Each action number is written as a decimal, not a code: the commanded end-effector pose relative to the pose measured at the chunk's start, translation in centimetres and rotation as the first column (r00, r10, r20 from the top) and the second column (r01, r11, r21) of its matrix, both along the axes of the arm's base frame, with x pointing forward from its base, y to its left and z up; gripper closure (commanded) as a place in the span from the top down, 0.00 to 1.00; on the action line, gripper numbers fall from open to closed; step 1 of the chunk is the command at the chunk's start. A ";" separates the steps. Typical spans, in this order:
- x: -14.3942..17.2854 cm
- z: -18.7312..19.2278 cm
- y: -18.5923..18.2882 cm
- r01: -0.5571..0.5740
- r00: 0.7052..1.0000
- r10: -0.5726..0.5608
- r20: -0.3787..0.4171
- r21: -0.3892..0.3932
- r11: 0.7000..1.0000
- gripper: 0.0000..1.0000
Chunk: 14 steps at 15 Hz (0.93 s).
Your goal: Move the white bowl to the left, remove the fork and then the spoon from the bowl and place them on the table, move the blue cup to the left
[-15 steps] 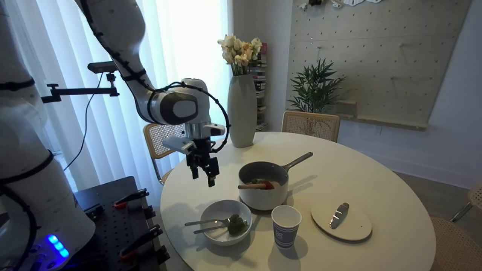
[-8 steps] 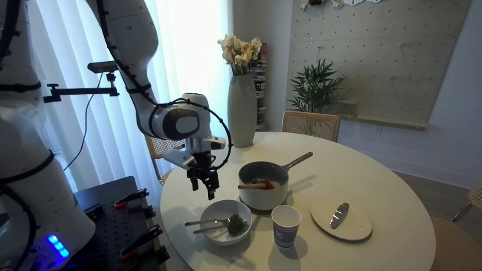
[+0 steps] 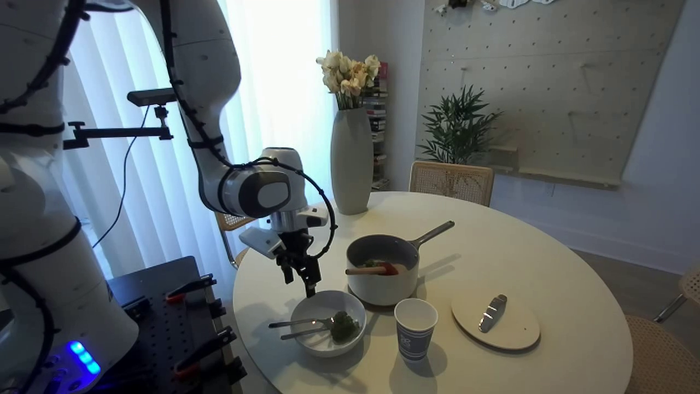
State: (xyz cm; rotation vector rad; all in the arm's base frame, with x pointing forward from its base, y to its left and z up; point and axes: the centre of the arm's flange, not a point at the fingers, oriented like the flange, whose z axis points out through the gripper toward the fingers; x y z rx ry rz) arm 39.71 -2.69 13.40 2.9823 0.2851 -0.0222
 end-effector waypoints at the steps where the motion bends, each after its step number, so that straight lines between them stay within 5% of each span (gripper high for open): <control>1: 0.3 -1.4 0.4 0.023 0.999 -0.022 0.040 -0.022 0.999 1.00; 7: 0.5 -3.0 0.5 0.042 0.999 -0.041 0.035 -0.040 0.998 1.00; 9: 0.5 -3.5 0.6 0.044 0.999 -0.043 0.031 -0.042 0.998 0.84; 10: 0.5 -3.7 0.7 0.049 0.998 -0.047 0.029 -0.041 0.998 0.69; 14: 0.6 -4.3 0.9 0.047 0.999 -0.046 0.021 -0.045 0.998 0.45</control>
